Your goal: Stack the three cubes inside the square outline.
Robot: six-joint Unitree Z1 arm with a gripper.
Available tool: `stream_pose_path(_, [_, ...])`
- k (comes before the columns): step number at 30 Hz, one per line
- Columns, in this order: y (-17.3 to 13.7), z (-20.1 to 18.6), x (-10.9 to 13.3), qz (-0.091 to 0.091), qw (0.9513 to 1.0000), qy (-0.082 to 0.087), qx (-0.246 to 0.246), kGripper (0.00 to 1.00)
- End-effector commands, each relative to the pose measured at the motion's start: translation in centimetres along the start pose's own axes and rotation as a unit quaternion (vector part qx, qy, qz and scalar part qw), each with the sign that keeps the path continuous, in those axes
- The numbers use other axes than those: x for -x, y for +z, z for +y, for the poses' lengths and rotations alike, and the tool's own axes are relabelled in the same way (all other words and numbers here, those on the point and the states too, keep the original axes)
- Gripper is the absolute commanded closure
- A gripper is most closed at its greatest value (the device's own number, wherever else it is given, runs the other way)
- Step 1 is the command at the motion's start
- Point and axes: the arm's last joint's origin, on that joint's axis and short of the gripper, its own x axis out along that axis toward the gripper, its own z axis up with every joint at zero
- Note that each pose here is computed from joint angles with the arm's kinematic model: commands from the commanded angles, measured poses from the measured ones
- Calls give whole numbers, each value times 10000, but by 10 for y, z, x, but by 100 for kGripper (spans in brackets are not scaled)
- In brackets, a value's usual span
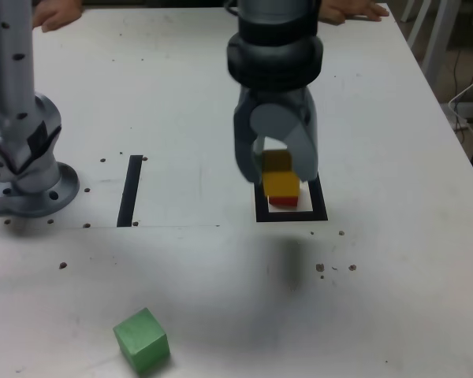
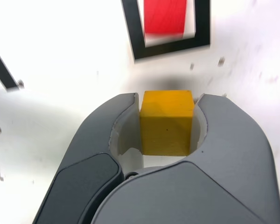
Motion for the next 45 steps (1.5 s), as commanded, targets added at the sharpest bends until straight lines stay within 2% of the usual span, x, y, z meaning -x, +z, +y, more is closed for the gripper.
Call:
stream_pose_path(1, [3, 9, -2, 25, 10000, 75, 5, 72])
stream_pose_path(5, [7, 25, -8, 102, 9998, 157, -11, 72])
stream_pose_path(17, [11, 38, -27, 330, 9993, 164, -102, 72])
stream_pose_path(23, [15, 39, -37, 345, 9991, 234, -113, 72])
stream_pose_path(32, [23, 47, -43, 267, 9993, 271, -51, 72])
stream_pose_path(45, [19, 49, -43, 357, 9991, 211, -129, 72])
